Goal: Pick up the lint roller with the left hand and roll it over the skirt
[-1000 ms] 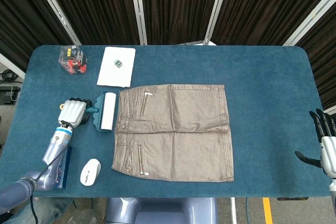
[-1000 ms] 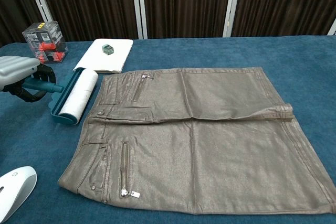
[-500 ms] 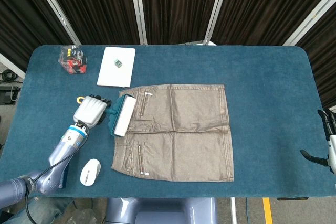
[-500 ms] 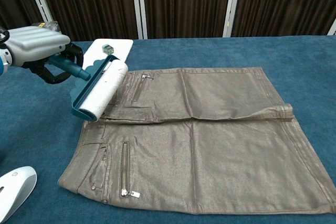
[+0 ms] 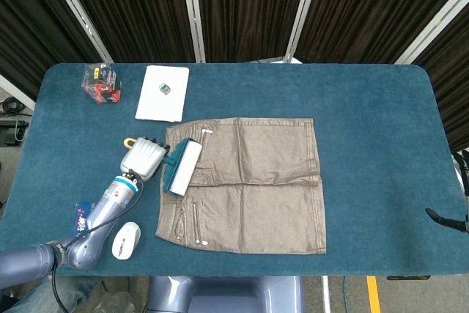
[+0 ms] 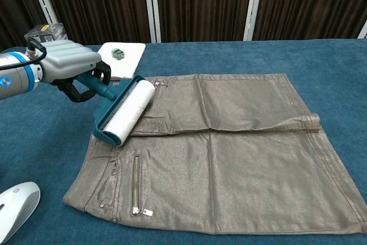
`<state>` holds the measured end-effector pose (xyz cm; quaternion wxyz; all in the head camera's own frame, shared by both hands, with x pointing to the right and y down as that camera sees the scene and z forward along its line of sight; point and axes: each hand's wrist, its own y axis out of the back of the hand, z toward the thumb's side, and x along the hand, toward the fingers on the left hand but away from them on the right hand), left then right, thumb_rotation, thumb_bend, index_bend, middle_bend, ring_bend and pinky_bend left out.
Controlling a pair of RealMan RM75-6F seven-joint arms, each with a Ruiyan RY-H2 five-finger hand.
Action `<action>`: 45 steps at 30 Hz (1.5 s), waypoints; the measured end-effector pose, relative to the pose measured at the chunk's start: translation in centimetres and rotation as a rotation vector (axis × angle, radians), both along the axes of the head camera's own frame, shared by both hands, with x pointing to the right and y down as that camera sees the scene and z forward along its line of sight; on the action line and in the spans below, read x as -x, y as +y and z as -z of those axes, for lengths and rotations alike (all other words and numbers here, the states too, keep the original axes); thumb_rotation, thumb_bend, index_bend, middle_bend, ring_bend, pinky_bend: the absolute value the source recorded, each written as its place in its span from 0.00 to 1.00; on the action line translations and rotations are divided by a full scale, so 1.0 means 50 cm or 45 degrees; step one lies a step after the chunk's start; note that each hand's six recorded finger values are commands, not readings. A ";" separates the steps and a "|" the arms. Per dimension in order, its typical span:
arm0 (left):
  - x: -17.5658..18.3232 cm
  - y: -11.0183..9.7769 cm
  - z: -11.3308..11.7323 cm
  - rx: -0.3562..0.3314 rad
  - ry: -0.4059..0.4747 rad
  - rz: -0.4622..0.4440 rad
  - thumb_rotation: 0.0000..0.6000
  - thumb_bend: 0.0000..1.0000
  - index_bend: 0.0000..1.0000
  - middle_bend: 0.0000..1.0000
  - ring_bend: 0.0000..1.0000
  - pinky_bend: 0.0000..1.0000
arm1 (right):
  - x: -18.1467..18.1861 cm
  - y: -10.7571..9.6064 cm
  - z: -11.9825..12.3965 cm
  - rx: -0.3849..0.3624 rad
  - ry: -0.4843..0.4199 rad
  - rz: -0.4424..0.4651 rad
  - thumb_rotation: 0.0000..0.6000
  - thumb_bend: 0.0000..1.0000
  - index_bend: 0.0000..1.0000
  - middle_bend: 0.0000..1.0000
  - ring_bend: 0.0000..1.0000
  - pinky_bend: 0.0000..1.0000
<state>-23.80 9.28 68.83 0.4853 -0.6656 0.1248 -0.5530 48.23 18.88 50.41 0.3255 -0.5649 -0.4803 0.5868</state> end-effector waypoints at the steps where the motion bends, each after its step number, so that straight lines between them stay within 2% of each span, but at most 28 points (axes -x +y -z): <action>1: -0.008 0.002 -0.001 0.000 -0.003 -0.011 1.00 0.78 0.63 0.53 0.38 0.47 | -0.002 0.000 0.002 -0.002 -0.001 -0.002 1.00 0.00 0.00 0.00 0.00 0.00; 9: -0.095 0.027 -0.003 0.005 -0.020 -0.113 1.00 0.78 0.63 0.53 0.38 0.48 | -0.014 -0.002 0.010 -0.012 -0.022 -0.023 1.00 0.00 0.00 0.00 0.00 0.00; 20: -0.284 0.083 0.003 0.005 -0.041 -0.318 1.00 0.78 0.64 0.53 0.39 0.48 | -0.038 -0.002 0.017 -0.018 -0.029 -0.069 1.00 0.00 0.00 0.00 0.00 0.00; 29: -0.369 0.106 0.012 0.000 -0.040 -0.394 1.00 0.79 0.64 0.54 0.39 0.48 | -0.043 0.002 0.020 -0.019 -0.017 -0.078 1.00 0.00 0.00 0.00 0.00 0.00; 37: -0.382 0.109 0.006 -0.021 -0.110 -0.451 1.00 0.79 0.64 0.54 0.39 0.48 | -0.046 0.003 0.018 -0.014 -0.009 -0.084 1.00 0.00 0.00 0.00 0.00 0.00; 42: -0.354 0.092 0.000 -0.031 -0.156 -0.431 1.00 0.79 0.64 0.54 0.39 0.48 | -0.045 0.003 0.017 -0.012 -0.010 -0.083 1.00 0.00 0.00 0.00 0.00 0.00; 45: -0.311 0.066 -0.007 -0.050 -0.212 -0.390 1.00 0.79 0.64 0.54 0.38 0.48 | -0.041 0.003 0.016 -0.008 -0.008 -0.075 1.00 0.00 0.00 0.00 0.00 0.00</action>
